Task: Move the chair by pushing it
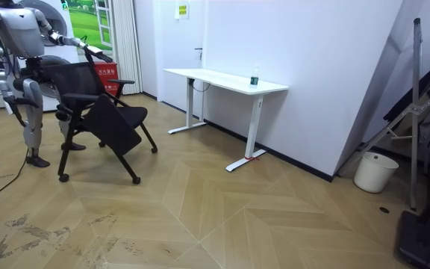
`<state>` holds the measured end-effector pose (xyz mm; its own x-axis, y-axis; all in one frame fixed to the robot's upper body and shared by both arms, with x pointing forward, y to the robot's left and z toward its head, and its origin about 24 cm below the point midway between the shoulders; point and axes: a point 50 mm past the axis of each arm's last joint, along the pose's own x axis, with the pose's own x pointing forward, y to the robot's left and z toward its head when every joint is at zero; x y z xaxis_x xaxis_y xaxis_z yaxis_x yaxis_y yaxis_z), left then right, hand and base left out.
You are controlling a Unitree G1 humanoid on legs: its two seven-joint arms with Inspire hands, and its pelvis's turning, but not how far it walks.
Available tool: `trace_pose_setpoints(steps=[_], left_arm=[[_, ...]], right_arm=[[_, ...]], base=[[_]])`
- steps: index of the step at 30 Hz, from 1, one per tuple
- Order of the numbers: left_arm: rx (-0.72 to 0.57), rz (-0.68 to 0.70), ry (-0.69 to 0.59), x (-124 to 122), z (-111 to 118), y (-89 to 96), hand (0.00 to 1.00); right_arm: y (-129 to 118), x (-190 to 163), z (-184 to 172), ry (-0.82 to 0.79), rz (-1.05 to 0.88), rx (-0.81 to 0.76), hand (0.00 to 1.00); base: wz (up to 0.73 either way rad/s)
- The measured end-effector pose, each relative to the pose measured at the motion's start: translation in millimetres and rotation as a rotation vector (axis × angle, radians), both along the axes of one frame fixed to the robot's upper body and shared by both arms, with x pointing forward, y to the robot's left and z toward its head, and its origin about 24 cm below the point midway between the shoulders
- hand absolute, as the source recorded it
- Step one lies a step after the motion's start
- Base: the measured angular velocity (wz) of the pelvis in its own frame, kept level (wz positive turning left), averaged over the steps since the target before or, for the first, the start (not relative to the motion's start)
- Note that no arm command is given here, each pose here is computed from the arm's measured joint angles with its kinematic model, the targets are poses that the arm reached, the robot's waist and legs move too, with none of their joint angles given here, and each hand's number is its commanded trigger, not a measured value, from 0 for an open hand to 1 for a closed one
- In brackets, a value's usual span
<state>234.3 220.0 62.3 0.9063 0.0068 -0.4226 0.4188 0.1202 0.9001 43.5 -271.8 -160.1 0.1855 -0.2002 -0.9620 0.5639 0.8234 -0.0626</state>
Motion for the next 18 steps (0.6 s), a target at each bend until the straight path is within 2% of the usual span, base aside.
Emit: trace_pose_setpoints(steps=[3, 13, 18], left_arm=[[0.017, -0.022, 0.056, -2.0, 6.9, -0.2, 0.0], [0.153, -0.143, 0.085, 15.4, 74.9, -9.7, 0.0], [0.181, -0.158, 0.124, 16.2, 84.2, -10.7, 0.0]], right_arm=[[-6.3, -2.5, 1.8, 0.002, -0.023, -0.022, 0.0], [-14.2, 0.5, 5.0, -0.023, -0.018, -0.042, 0.0], [-15.7, -1.0, 5.4, -0.016, -0.02, -0.048, 0.0]], base=[[-0.01], [0.0], [0.0]])
